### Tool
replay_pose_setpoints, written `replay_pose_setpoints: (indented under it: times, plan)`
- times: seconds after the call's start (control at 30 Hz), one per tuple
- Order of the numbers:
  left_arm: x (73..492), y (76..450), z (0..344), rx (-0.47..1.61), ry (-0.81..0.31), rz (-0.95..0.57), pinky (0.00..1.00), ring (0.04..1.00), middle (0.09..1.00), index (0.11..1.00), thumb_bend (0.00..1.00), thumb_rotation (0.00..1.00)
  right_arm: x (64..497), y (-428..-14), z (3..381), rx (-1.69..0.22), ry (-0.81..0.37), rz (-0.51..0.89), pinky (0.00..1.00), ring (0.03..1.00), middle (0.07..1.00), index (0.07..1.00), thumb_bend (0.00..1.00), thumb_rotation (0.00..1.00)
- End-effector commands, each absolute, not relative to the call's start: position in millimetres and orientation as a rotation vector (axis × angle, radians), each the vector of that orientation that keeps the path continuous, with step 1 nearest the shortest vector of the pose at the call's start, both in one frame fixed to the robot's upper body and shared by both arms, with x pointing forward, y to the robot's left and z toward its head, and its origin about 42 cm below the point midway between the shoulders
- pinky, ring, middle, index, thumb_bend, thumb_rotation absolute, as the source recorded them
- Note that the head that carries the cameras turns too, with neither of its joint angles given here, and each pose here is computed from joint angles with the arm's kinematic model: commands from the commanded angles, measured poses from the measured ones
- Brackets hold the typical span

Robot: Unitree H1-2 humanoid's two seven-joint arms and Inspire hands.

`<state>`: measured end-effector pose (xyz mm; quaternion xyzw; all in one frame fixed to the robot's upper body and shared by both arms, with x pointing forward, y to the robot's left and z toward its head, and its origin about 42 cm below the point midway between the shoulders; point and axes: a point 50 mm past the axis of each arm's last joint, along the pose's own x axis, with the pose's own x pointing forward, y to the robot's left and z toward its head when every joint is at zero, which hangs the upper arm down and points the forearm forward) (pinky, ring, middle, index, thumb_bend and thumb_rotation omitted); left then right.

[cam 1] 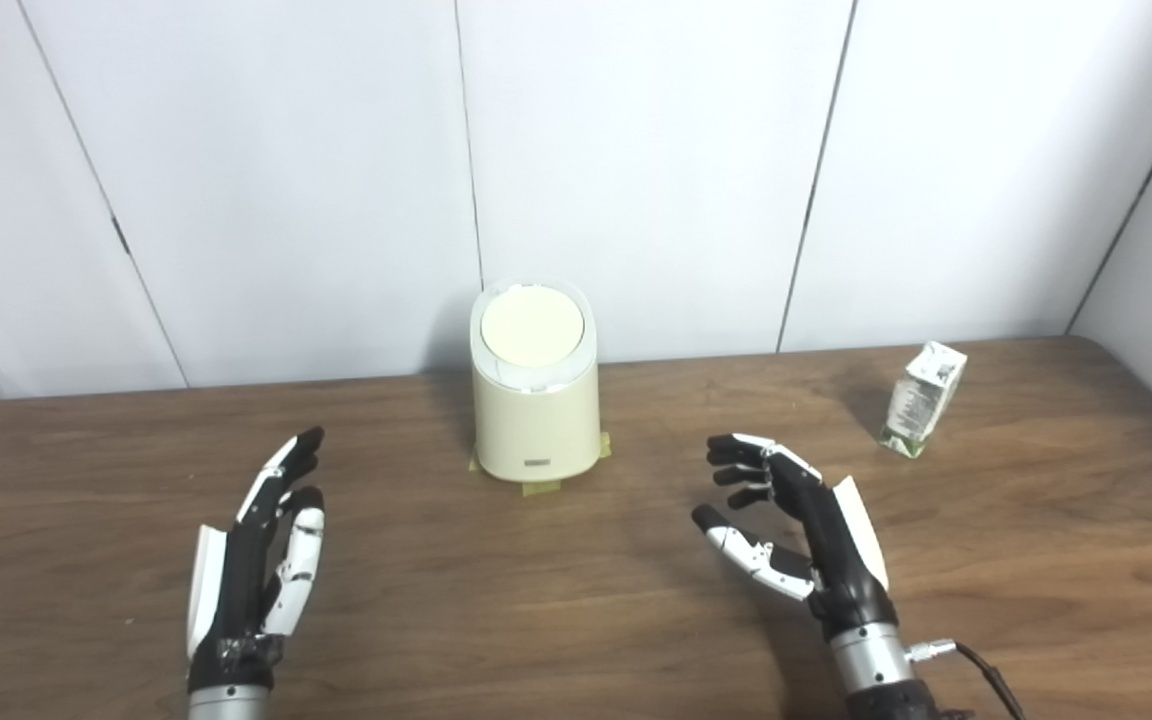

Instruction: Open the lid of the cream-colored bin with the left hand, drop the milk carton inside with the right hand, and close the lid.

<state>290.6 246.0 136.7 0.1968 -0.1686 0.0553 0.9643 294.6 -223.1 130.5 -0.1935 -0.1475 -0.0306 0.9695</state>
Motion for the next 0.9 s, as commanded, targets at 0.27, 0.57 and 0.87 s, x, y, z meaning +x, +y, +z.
replay_pose_setpoints:
  times: [0.27,0.57,0.87]
  plan:
    - [289.2,249.4,130.1,0.428,-0.329,0.110,0.79,0.872,0.887,0.875,0.24,0.87,295.3,-227.4,134.3,-0.406,-0.328,-0.065,0.55,0.668,0.705,0.701,0.25,0.29]
    - [290.5,249.7,130.2,0.429,-0.336,0.109,0.78,0.869,0.886,0.874,0.23,0.86,296.3,-227.1,133.6,-0.405,-0.326,-0.068,0.56,0.672,0.702,0.699,0.26,0.30]
    - [297.3,249.3,143.0,0.438,-0.394,0.126,0.78,0.875,0.895,0.881,0.26,0.90,298.9,-224.6,131.1,-0.378,-0.311,-0.065,0.56,0.668,0.705,0.699,0.26,0.29]
